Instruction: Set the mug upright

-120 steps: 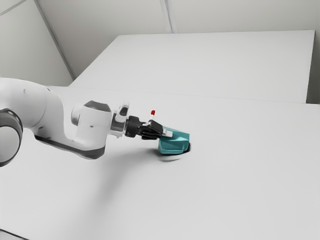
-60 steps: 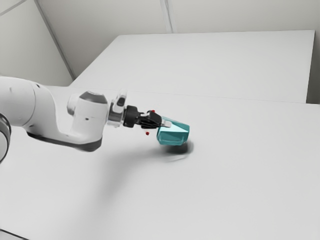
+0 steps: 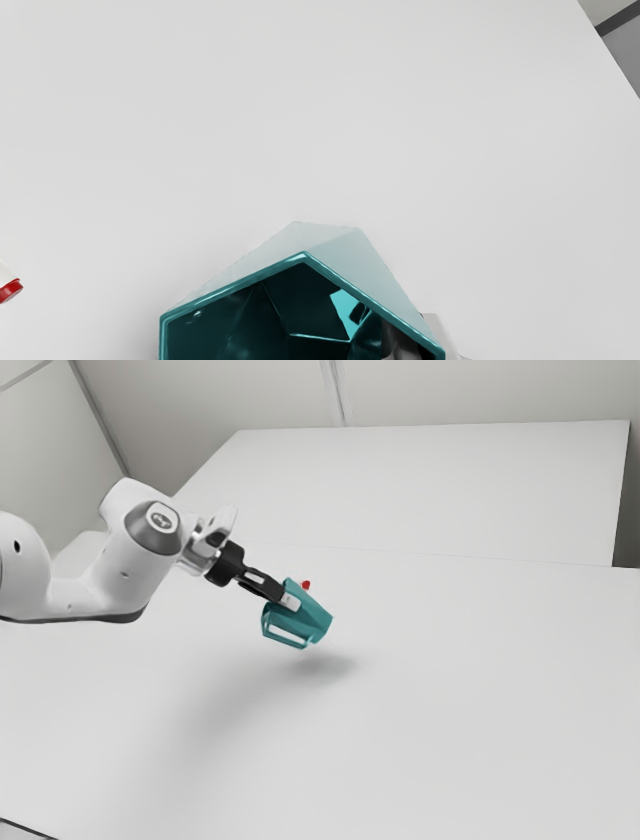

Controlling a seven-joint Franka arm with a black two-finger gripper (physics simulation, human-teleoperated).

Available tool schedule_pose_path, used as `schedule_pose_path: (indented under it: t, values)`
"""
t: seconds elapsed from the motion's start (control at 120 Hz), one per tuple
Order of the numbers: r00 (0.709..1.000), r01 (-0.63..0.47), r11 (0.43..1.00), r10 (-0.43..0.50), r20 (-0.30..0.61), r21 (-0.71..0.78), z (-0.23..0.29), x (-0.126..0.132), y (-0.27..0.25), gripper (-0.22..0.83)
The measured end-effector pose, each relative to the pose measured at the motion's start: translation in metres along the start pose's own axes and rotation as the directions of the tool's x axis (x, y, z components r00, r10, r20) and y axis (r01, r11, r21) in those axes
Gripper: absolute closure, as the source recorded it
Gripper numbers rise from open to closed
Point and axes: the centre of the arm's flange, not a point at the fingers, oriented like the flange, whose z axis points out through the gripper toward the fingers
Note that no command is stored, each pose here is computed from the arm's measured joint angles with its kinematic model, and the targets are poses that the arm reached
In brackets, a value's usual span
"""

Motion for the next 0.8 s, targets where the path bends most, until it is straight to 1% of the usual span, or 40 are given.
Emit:
schedule_pose_path:
  t: [0.2, 0.367, 0.525, 0.617, 0.8]
  values:
    - [0.99, -0.051, 0.992, 0.034, 0.14, 0.119, -0.015, -0.009, 0.003, 0.77]
    - [0.962, -0.107, 0.972, 0.048, 0.269, 0.208, -0.01, -0.017, 0.018, 0.78]
    - [0.934, -0.135, 0.942, 0.017, 0.356, 0.307, -0.01, -0.025, 0.02, 0.78]
    - [0.92, -0.141, 0.924, -0.011, 0.392, 0.356, -0.006, -0.03, 0.02, 0.78]
    - [0.906, -0.111, 0.895, -0.088, 0.415, 0.433, 0.004, -0.041, 0.021, 0.79]
